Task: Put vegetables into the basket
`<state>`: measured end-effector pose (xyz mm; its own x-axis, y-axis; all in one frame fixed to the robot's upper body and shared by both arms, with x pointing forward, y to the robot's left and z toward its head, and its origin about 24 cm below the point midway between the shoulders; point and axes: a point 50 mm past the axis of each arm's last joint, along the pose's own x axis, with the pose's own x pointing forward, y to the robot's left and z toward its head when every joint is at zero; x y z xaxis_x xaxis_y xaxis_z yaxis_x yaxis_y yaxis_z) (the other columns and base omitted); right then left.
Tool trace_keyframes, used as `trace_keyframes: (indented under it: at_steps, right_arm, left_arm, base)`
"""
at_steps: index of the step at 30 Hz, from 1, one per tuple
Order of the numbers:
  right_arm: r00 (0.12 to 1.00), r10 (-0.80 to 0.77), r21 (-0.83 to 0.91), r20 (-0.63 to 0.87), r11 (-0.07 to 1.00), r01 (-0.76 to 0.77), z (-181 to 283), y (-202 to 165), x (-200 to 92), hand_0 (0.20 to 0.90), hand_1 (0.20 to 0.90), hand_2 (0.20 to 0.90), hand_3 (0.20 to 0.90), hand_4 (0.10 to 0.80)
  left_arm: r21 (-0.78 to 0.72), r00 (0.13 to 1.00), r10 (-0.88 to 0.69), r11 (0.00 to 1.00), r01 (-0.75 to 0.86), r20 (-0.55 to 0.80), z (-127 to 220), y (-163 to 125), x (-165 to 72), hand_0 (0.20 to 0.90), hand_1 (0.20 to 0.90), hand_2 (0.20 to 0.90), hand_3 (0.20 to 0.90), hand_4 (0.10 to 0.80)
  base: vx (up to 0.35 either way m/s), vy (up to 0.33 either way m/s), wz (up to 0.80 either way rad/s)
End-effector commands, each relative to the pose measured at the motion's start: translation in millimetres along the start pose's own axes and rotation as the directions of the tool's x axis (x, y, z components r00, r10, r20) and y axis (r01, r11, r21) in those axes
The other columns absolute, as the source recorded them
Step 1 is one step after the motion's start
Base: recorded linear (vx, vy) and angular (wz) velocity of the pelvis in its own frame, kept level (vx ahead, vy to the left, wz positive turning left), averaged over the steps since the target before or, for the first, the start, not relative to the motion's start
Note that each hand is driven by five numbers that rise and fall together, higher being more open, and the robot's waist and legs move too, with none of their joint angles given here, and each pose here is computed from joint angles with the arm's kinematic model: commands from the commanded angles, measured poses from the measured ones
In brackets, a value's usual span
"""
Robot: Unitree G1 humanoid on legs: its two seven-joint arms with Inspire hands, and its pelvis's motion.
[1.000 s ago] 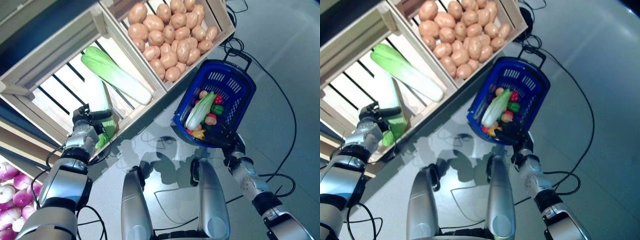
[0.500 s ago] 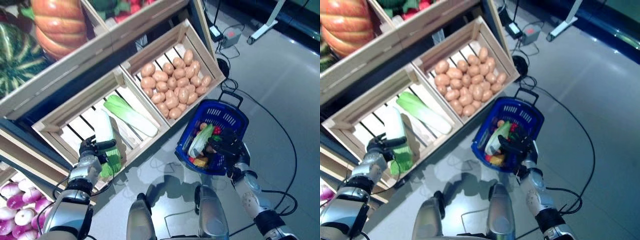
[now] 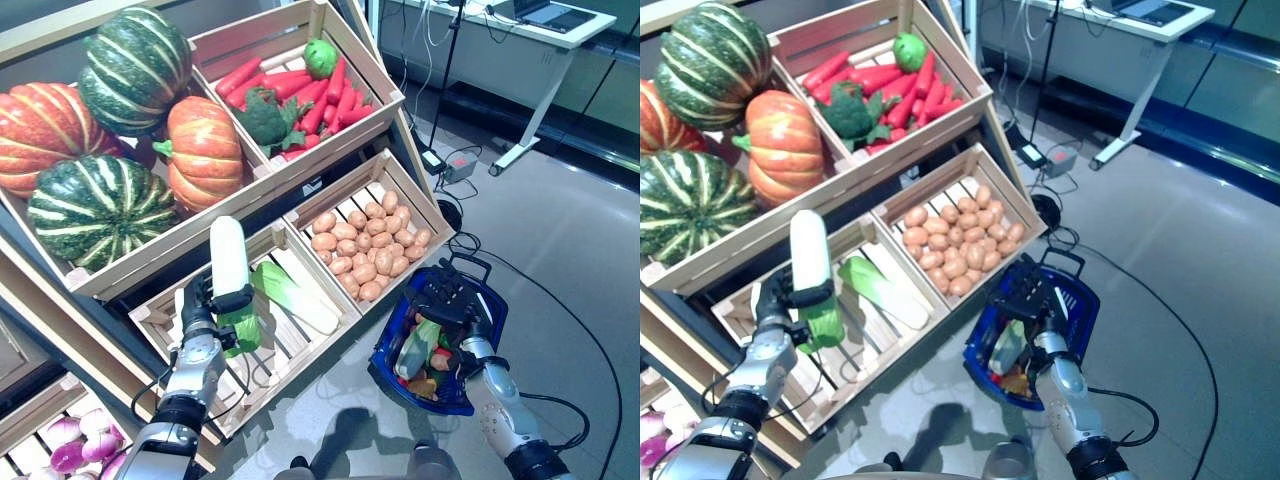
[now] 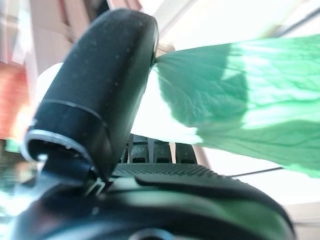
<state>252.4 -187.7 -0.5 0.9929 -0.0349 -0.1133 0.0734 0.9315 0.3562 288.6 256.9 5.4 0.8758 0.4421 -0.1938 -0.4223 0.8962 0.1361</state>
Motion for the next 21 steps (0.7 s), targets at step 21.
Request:
trace_keyframes:
  at_steps: [21]
  right_arm:
    - [0.792, 0.398, 0.088, 0.463, 0.869, -0.488, 107, 80, 26, 0.900, 0.900, 0.900, 0.900, 0.800]
  left_arm:
    - [0.342, 0.563, -0.427, 0.904, 0.257, 0.707, 139, -72, -57, 0.300, 0.300, 0.300, 0.300, 0.400]
  base:
    - [0.017, -0.057, 0.04]
